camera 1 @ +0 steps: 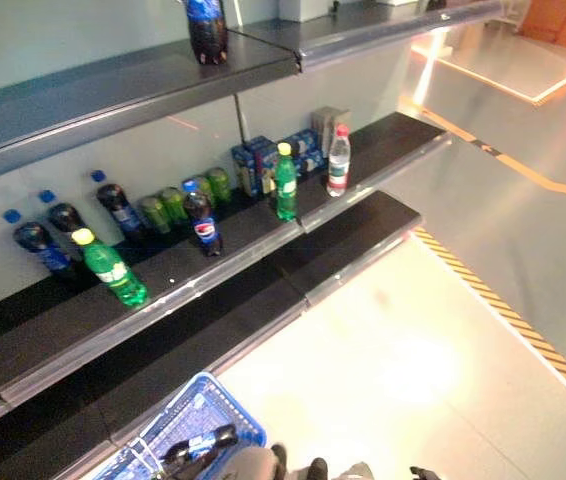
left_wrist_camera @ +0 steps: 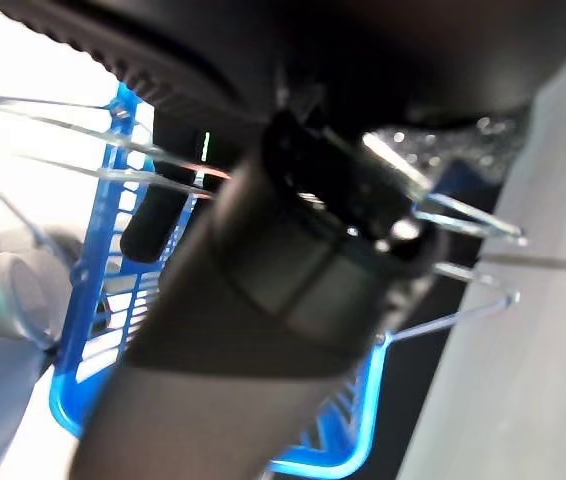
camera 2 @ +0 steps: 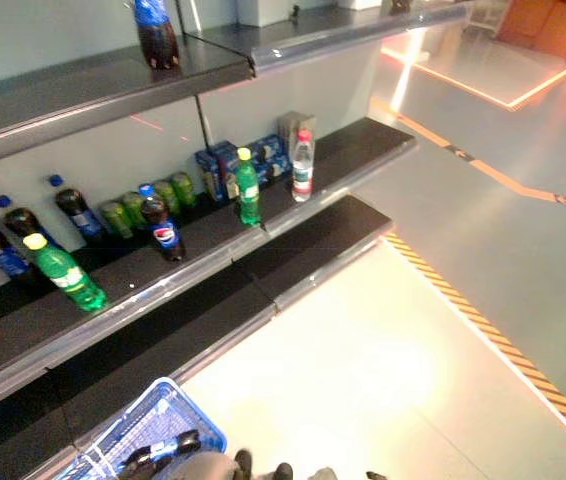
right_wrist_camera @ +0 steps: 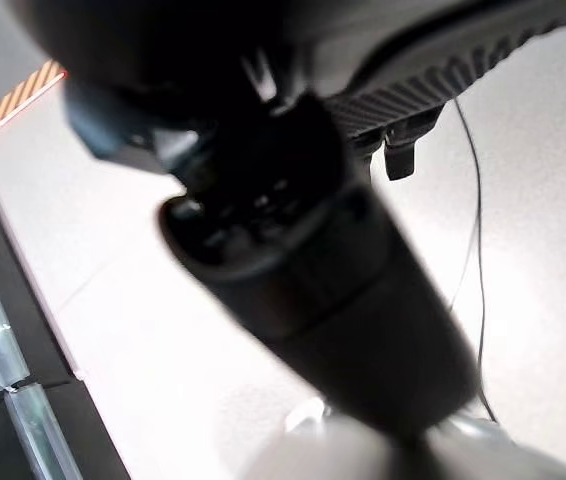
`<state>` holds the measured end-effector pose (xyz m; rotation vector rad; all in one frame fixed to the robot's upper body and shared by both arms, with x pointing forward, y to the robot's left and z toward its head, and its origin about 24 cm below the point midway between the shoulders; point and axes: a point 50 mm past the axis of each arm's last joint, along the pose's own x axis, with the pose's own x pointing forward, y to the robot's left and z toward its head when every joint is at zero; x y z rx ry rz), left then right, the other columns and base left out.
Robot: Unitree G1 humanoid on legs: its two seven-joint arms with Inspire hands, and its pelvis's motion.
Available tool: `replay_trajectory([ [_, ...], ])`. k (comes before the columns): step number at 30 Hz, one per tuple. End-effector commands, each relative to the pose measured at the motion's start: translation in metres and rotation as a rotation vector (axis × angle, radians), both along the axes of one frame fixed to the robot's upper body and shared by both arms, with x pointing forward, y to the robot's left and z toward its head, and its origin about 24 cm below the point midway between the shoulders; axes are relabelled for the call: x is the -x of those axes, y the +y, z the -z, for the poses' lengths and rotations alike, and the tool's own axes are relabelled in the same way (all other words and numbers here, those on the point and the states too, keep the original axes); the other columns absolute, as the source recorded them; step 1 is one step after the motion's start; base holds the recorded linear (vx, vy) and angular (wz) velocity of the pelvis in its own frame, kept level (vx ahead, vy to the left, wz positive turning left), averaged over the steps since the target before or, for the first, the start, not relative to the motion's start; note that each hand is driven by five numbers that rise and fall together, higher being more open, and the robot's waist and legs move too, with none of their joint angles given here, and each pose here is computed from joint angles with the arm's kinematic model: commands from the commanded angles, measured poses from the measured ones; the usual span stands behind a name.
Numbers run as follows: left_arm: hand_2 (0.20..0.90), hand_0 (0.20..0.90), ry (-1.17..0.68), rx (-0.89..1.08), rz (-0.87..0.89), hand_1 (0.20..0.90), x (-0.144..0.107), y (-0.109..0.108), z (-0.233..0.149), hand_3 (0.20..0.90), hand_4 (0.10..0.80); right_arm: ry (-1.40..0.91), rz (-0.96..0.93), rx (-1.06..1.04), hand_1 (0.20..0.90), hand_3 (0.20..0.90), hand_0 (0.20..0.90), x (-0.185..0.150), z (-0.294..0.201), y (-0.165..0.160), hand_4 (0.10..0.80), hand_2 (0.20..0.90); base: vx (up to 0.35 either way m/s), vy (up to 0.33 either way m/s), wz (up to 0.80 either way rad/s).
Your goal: Pick up the drink and place into the basket.
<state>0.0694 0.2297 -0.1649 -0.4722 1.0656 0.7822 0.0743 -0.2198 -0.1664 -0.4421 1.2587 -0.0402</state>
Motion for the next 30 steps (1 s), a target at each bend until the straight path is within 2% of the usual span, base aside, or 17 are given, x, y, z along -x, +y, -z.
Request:
replay_trajectory([
  [1, 0.300, 0.300, -0.011, -0.054, 0.005, 0.300, 0.012, 0.006, -0.002, 0.200, 0.100, -0.150, -0.010, -0.024, 0.900, 0.900, 0.900, -0.041, -0.009, 0.013, 0.800, 0.900, 0.425, -0.160, -0.21],
  [7, 0.300, 0.300, -0.001, -0.089, -0.024, 0.300, 0.014, 0.020, -0.004, 0.200, 0.100, -0.140, -0.064, -0.048, 0.900, 0.900, 0.900, -0.036, -0.006, 0.027, 0.800, 0.900, 0.359, -0.159, -0.10],
  [12, 0.300, 0.300, -0.086, -0.073, 0.055, 0.300, -0.014, 0.017, -0.009, 0.200, 0.100, -0.163, 0.018, -0.023, 0.900, 0.900, 0.900, -0.039, -0.008, 0.018, 0.800, 0.900, 0.238, -0.204, 0.79],
  [15, 0.300, 0.300, -0.133, -0.057, 0.140, 0.300, -0.036, 0.014, -0.013, 0.200, 0.100, -0.189, 0.074, 0.002, 0.900, 0.900, 0.900, -0.040, -0.009, 0.010, 0.800, 0.900, 0.227, -0.408, 1.39],
  [18, 0.300, 0.300, -0.135, -0.065, 0.120, 0.300, -0.033, 0.015, -0.013, 0.200, 0.100, -0.192, 0.013, 0.010, 0.900, 0.900, 0.900, -0.044, -0.011, 0.011, 0.800, 0.900, 0.298, -0.450, 1.65],
  [21, 0.300, 0.300, -0.131, -0.069, 0.116, 0.300, -0.027, 0.017, -0.012, 0.200, 0.100, -0.205, -0.075, 0.044, 0.900, 0.900, 0.900, -0.053, -0.013, 0.011, 0.800, 0.900, 0.192, -0.358, 0.59],
  [26, 0.300, 0.300, -0.099, -0.081, 0.093, 0.300, -0.015, 0.013, -0.008, 0.200, 0.100, -0.179, -0.043, 0.026, 0.900, 0.900, 0.900, -0.052, -0.016, 0.002, 0.800, 0.900, 0.147, -0.378, 1.04],
  [30, 0.300, 0.300, -0.130, -0.060, 0.171, 0.300, -0.032, 0.002, -0.010, 0.200, 0.100, -0.195, 0.017, 0.035, 0.900, 0.900, 0.900, -0.047, -0.016, -0.009, 0.800, 0.900, -0.026, -0.270, 1.10],
])
